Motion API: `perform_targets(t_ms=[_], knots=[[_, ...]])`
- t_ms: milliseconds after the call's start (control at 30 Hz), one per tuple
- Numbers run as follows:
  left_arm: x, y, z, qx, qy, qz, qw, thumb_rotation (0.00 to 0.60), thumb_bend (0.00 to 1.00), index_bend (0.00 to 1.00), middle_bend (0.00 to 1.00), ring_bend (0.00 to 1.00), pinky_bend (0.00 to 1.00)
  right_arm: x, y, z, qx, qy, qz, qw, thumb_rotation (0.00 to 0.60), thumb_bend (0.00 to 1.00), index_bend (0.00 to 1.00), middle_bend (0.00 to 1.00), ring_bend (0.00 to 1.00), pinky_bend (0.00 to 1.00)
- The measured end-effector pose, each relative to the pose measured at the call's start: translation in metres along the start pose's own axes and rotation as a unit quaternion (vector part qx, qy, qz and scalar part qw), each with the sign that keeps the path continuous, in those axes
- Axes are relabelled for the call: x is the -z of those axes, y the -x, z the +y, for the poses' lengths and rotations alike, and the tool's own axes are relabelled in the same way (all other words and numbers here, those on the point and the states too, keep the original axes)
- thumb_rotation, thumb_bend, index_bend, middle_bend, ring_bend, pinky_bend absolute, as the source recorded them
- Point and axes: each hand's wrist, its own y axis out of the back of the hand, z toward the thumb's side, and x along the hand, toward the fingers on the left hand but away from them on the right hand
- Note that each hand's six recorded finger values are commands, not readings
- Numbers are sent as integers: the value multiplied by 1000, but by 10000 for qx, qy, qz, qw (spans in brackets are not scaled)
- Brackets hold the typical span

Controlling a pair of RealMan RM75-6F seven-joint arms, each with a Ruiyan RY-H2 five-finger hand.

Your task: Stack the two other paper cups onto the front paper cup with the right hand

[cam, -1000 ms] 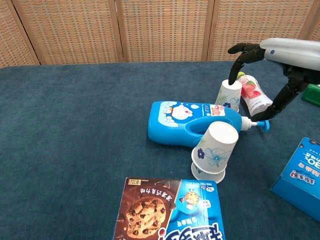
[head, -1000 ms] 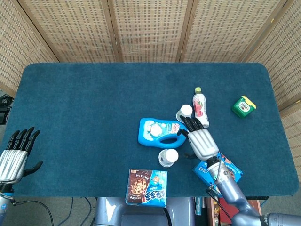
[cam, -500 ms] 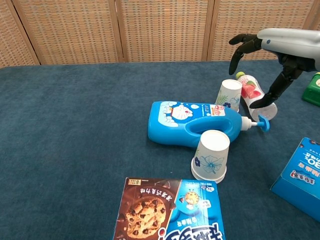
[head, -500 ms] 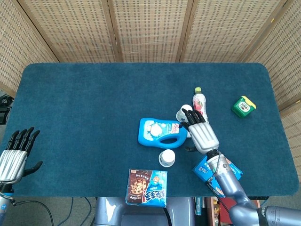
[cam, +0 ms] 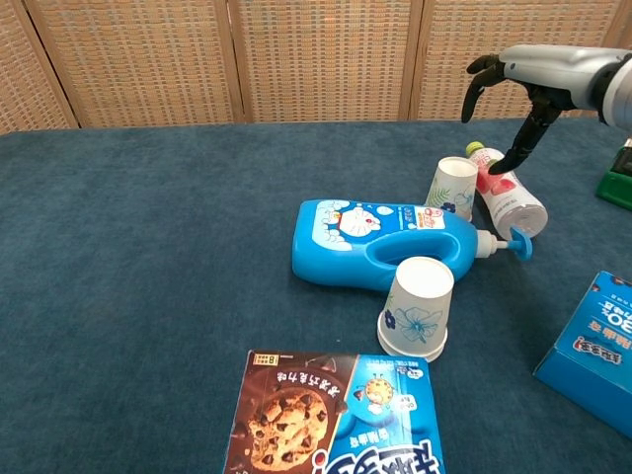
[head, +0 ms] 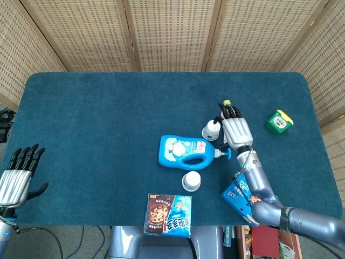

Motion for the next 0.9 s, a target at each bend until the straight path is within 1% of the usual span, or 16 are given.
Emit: perform_targets(t_ms=[200,367,533,800,900], knots=[[3,-3,-2,21,-2,59,10000,600,238,0,0,0,0,9,22,2,8,-13,-220,9998,600,127,369,67,0,10],[4,-4,-3,48,-8,63,10000,600,239,0,0,0,0,16,36,-1,-37,6,-406,9992,600,127,369,67,0,10],[3,-6,-6,98,-32,52,9999,600,239,0,0,0,0,16,45,-9,-127,32,-468,9988,600,127,369,66,0,10],[4,-7,-8,132,-37,68,9999,600,239,0,0,0,0,14,61,-29,-328,1,-567,9979,600,126,369,66,0,10],[4,-9,-10,170,-47,61,9998,600,239,0,0,0,0,14,66,-33,-357,-18,-594,9976,600,127,369,67,0,10]])
